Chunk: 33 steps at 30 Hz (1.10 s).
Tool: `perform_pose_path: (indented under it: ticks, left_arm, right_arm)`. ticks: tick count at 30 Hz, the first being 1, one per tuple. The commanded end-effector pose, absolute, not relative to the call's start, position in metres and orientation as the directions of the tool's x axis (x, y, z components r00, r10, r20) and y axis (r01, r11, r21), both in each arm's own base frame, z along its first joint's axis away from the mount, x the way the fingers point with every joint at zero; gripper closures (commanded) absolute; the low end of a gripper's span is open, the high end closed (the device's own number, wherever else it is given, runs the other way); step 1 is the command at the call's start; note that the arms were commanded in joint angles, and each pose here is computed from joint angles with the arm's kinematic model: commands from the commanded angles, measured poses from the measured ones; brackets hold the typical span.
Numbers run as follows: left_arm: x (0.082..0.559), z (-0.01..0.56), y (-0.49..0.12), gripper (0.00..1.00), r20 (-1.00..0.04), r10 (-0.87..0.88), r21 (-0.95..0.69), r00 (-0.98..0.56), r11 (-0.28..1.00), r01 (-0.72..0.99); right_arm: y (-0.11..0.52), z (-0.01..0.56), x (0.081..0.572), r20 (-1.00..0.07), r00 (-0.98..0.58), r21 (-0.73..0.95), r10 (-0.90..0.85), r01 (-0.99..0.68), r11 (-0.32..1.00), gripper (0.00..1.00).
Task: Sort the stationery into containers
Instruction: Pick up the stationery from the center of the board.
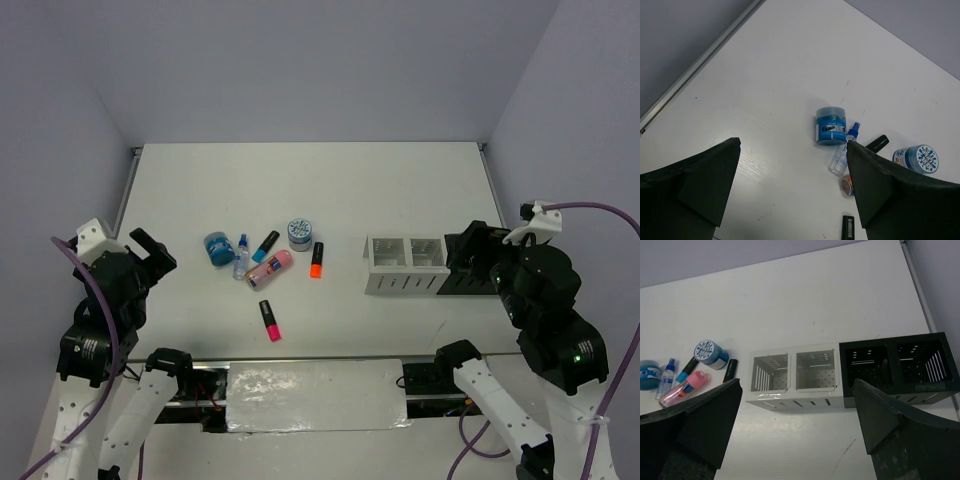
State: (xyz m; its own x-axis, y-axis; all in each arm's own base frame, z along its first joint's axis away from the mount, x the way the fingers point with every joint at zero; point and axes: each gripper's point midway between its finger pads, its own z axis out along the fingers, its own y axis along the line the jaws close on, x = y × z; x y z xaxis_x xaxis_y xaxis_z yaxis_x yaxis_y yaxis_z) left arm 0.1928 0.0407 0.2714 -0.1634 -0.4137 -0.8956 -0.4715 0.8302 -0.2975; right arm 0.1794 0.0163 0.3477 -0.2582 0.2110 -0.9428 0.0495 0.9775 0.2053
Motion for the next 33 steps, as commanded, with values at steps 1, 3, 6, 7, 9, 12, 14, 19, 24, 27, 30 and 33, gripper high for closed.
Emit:
perform_pose_path:
  ticks: [1,3,6,7,9,12,14,19,24,27,30,33]
  left_arm:
    - [0.197,0.278,0.041,0.01,-0.901,-0.413,-0.314,-0.130,0.829,-0.462]
    - [0.198,0.277,0.042,0.01,-0.901,-0.414,-0.310,-0.134,0.826,-0.470]
    - [0.199,0.274,0.042,0.01,-0.898,-0.415,-0.303,-0.147,0.824,-0.479]
    - [0.200,0.273,0.042,0.01,-0.897,-0.415,-0.300,-0.151,0.824,-0.481]
    - [0.202,0.271,0.041,0.01,-0.896,-0.412,-0.293,-0.163,0.826,-0.481]
    - [0.207,0.269,0.037,0.01,-0.895,-0.407,-0.288,-0.182,0.839,-0.462]
    - [0.210,0.266,0.036,0.01,-0.892,-0.406,-0.278,-0.200,0.840,-0.465]
    - [0.213,0.260,0.035,0.01,-0.885,-0.404,-0.259,-0.231,0.841,-0.476]
    - [0.218,0.257,0.032,0.01,-0.883,-0.394,-0.248,-0.254,0.853,-0.460]
    - [0.219,0.255,0.030,0.01,-0.880,-0.393,-0.244,-0.266,0.856,-0.456]
    - [0.222,0.253,0.027,0.01,-0.878,-0.389,-0.242,-0.279,0.863,-0.444]
    - [0.224,0.252,0.024,0.01,-0.877,-0.385,-0.243,-0.287,0.872,-0.425]
  right_arm:
    - [0.012,0.366,0.175,-0.952,-0.186,0.238,0.244,0.053,0.970,0.00]
    - [0.017,0.370,0.173,-0.951,-0.176,0.254,0.254,0.022,0.967,0.00]
    - [0.031,0.374,0.176,-0.947,-0.165,0.286,0.275,-0.048,0.957,0.00]
    - [0.037,0.374,0.177,-0.945,-0.164,0.299,0.283,-0.081,0.951,0.00]
    - [0.063,0.378,0.180,-0.930,-0.148,0.361,0.335,-0.210,0.909,0.00]
    - [0.106,0.379,0.197,-0.886,-0.190,0.463,0.422,-0.373,0.804,0.00]
    - [0.143,0.390,0.203,-0.847,-0.252,0.527,0.468,-0.519,0.673,0.00]
    - [0.230,0.359,0.252,-0.860,-0.380,0.502,0.341,-0.510,0.698,0.00]
    - [0.300,0.291,0.326,-0.870,-0.493,0.225,0.010,-0.380,0.897,0.00]
    - [0.322,0.252,0.367,-0.836,-0.544,0.119,-0.072,-0.307,0.944,0.00]
    - [0.338,0.214,0.387,-0.788,-0.600,0.055,-0.138,-0.292,0.955,0.00]
    - [0.346,0.185,0.398,-0.745,-0.644,0.015,-0.171,-0.273,0.962,0.00]
